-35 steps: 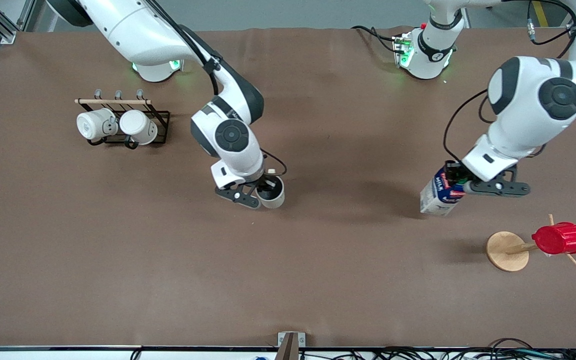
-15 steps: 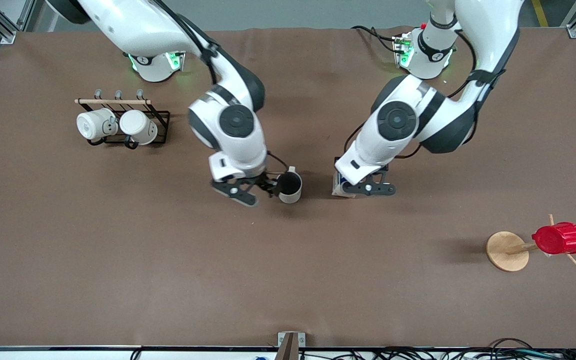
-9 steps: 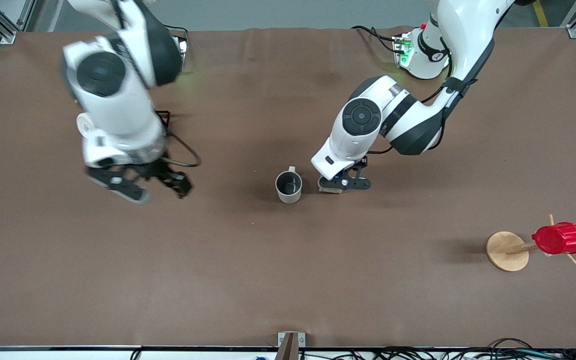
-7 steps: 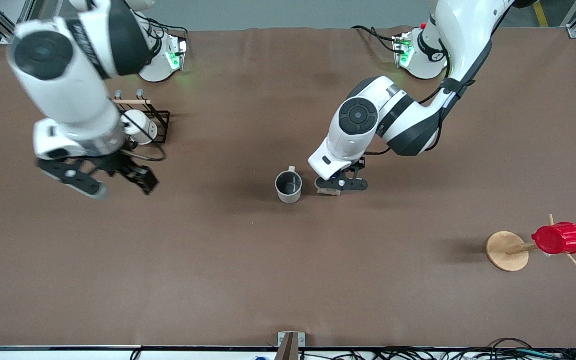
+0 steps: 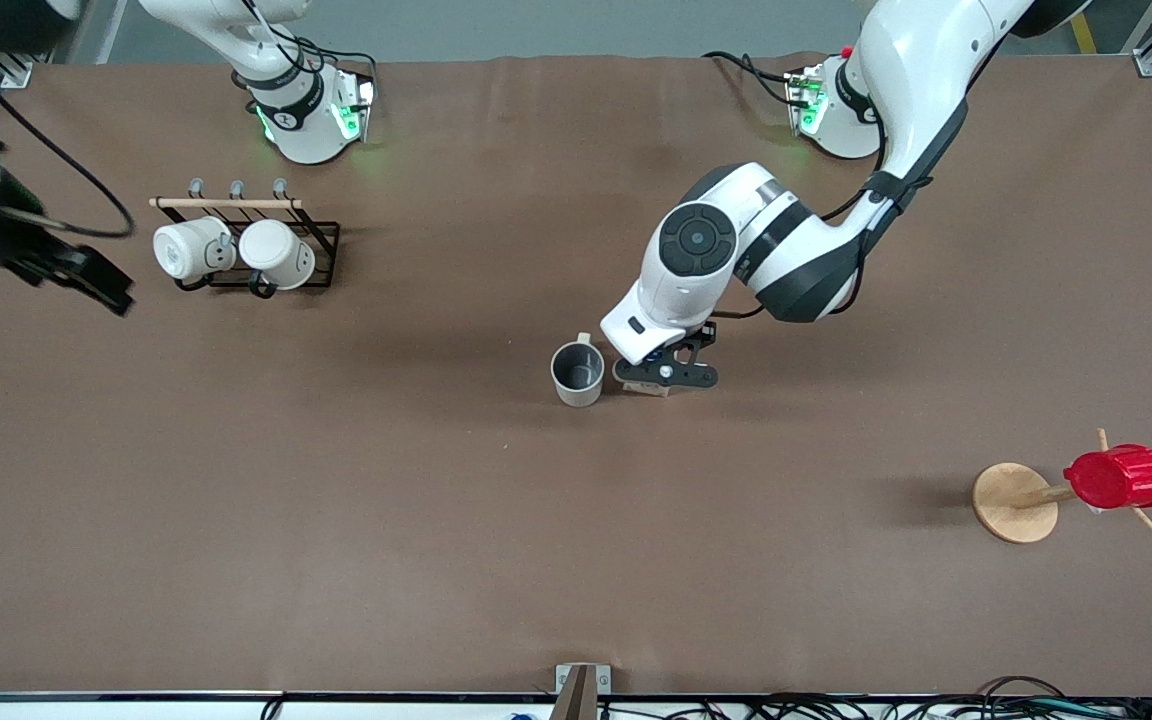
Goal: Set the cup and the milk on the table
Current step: 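Set the mug down with the right gripper while the left gripper follows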
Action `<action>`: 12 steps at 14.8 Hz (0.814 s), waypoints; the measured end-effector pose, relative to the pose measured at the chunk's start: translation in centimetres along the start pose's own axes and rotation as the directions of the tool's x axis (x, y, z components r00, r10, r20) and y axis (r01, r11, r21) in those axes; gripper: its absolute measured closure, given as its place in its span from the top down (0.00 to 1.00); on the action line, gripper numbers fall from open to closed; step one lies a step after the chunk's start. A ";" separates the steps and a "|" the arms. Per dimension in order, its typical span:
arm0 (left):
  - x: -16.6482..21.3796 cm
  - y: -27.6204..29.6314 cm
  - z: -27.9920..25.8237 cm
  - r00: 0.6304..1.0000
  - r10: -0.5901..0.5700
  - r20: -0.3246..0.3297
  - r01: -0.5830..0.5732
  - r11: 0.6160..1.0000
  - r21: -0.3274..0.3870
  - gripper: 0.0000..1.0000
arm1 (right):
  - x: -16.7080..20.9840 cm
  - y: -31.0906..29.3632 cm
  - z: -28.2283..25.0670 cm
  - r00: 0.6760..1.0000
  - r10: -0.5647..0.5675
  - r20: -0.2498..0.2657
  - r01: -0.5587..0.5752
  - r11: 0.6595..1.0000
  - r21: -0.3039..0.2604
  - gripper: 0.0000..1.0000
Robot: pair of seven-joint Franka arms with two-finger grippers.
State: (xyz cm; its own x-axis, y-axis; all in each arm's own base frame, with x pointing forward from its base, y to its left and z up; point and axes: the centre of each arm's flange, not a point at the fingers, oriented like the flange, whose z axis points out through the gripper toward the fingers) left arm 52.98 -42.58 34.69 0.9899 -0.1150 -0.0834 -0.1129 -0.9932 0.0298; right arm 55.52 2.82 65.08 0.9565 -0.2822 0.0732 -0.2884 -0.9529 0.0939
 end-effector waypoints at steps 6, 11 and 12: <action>-0.1 0.4 0.1 1.000 -0.002 0.002 0.002 1.000 -0.004 0.40 | 0.1 7.9 -0.5 0.996 -0.061 0.067 0.059 0.998 0.029 1.00; 0.4 0.4 -0.1 0.999 -0.032 -0.023 0.032 0.999 0.011 0.40 | 0.9 11.0 -0.7 0.996 -0.071 0.049 0.068 0.996 0.062 1.00; 0.5 0.4 -0.1 0.999 -0.044 -0.031 0.044 0.999 0.017 0.40 | 1.1 11.4 -0.9 0.996 -0.077 0.043 0.074 0.995 0.064 1.00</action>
State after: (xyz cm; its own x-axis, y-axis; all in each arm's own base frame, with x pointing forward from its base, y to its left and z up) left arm 53.45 -43.05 34.71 0.9961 -0.0707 -0.0535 -0.0703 -0.9975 0.0093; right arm 53.28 -8.23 67.13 0.9768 -0.2129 0.0228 -0.2137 -0.9763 0.0356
